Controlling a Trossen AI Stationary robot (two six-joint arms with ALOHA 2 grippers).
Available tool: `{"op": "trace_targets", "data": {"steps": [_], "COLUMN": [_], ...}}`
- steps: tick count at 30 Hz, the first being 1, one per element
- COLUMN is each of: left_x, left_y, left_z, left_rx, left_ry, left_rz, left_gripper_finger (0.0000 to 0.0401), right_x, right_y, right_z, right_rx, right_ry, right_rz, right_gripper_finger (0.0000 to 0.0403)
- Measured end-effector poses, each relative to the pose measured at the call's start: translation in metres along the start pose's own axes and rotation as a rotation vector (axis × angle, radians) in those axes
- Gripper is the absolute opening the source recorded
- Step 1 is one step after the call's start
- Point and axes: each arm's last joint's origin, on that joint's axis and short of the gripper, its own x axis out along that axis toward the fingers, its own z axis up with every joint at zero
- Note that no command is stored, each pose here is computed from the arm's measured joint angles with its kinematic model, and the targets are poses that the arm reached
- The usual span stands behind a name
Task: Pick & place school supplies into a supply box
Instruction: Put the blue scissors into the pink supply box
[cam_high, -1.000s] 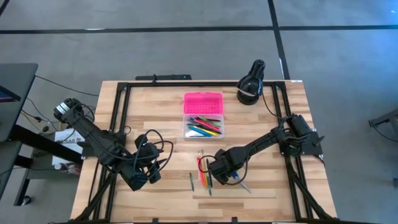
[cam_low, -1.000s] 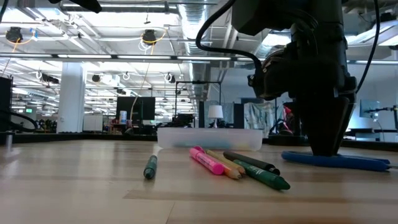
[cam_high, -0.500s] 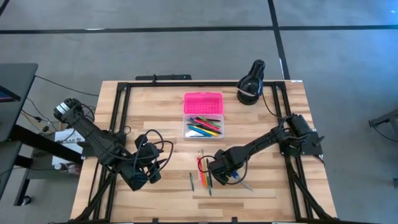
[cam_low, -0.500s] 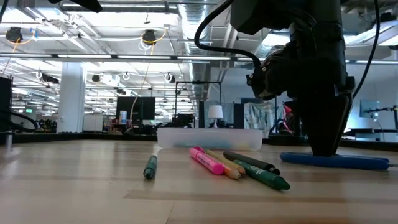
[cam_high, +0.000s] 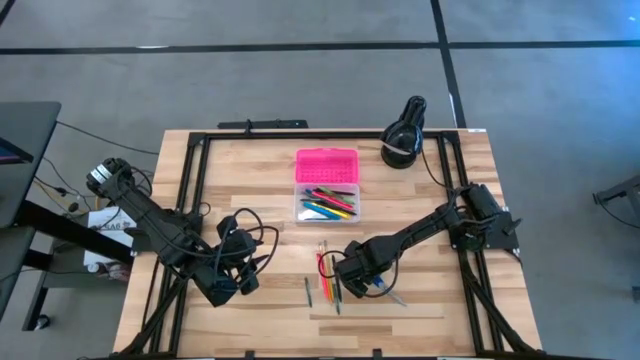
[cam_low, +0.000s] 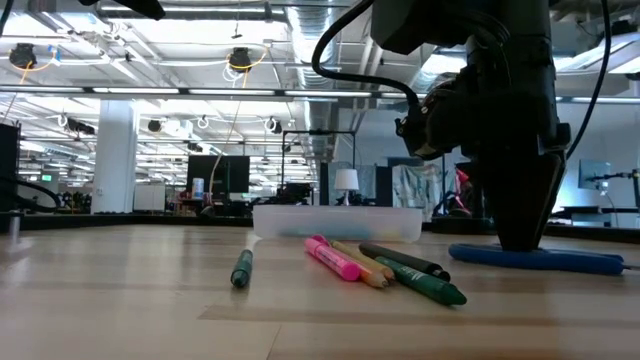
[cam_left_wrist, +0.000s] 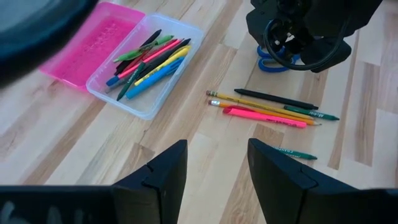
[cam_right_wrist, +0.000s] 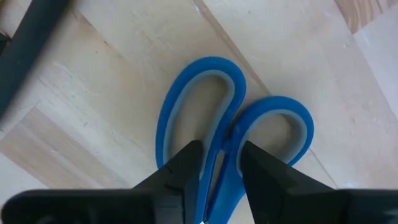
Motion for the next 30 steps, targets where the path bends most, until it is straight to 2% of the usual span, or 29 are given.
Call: {"op": "trace_targets", "data": {"steps": [19,30], "left_x": [0.000,0.000], "left_y": [0.000,0.000], "left_z": [0.000,0.000], "left_rx": [0.001,0.002], "left_ry": [0.000,-0.009], "left_rz": [0.000,0.006], "left_gripper_finger": [0.0164,0.0164], "right_x": [-0.001,-0.019], "right_y": [0.000,0.008], "right_z": [-0.001,0.003], "right_rx": [-0.002,-0.058], "right_ry": [-0.007,0.001], "right_rz": [-0.016,-0.003], "right_gripper_finger": [0.0076,0.0077]}}
